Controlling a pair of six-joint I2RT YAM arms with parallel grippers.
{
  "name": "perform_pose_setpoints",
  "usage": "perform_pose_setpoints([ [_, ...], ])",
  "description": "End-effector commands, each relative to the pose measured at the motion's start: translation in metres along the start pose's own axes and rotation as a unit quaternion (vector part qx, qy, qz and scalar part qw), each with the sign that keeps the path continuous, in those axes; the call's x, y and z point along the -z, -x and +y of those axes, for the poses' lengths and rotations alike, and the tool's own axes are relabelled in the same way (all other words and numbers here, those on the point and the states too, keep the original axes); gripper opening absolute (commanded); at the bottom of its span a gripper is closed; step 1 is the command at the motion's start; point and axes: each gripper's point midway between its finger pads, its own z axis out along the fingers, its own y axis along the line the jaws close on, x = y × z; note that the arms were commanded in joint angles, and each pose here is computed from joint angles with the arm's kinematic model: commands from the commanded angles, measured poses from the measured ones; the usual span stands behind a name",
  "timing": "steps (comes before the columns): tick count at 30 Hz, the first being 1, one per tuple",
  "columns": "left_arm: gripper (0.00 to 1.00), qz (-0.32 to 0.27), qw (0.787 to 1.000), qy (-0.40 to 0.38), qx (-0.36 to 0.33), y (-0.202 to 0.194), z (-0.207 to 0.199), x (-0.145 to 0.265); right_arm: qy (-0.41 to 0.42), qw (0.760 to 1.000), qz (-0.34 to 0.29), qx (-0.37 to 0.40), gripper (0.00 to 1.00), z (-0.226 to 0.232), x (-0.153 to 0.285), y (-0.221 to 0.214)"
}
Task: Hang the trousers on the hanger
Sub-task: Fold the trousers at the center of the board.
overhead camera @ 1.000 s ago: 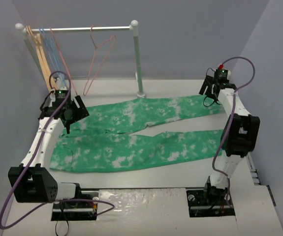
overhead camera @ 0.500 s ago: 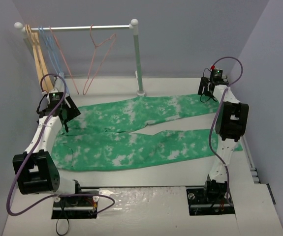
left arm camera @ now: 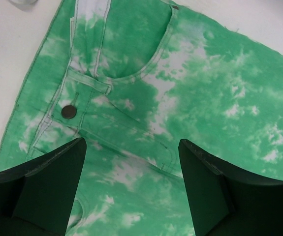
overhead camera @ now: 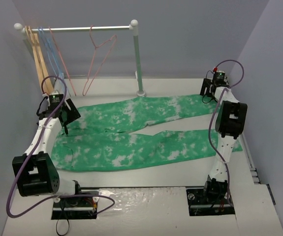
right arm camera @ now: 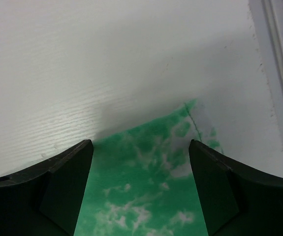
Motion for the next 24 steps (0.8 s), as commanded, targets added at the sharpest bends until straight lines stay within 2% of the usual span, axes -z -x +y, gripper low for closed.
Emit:
perform_pose_setpoints([
  [1, 0.73, -0.015, 1.0, -0.022, 0.0, 0.012, -0.003, 0.03, 0.015, 1.0, 0.009, -0.003, 0.68, 0.005, 0.004, -0.009],
  [2, 0.73, -0.01, 1.0, -0.024, -0.005, 0.009, -0.003, 0.035, 0.016, 1.0, 0.016, -0.004, 0.64, 0.005, 0.005, -0.015],
  [5, 0.73, 0.001, 1.0, -0.025, -0.014, 0.0, 0.001, 0.05, 0.002, 0.999, 0.035, -0.01, 0.29, -0.001, 0.016, -0.032],
  [7, 0.73, 0.002, 0.999, -0.026, -0.021, -0.005, 0.003, 0.059, -0.013, 0.999, 0.033, -0.027, 0.12, -0.005, 0.035, -0.03],
  [9, 0.73, 0.006, 0.999, -0.026, -0.029, -0.011, 0.005, 0.063, -0.037, 0.998, 0.039, -0.042, 0.01, -0.013, 0.051, -0.037],
  [12, 0.73, 0.012, 0.999, -0.026, -0.031, -0.02, 0.007, 0.062, -0.066, 0.994, 0.05, -0.072, 0.0, -0.022, 0.079, -0.051],
  [17, 0.73, 0.009, 0.998, -0.045, -0.043, -0.028, -0.018, 0.052, -0.083, 0.987, 0.047, -0.129, 0.0, -0.021, 0.119, -0.067],
  [20, 0.72, -0.017, 0.996, -0.041, -0.074, -0.027, -0.042, 0.042, -0.083, 0.988, 0.045, -0.124, 0.0, -0.012, 0.133, -0.073],
  [24, 0.72, -0.052, 0.997, -0.019, -0.057, -0.017, -0.049, 0.018, -0.07, 0.99, 0.048, -0.111, 0.0, 0.001, 0.14, -0.079],
])
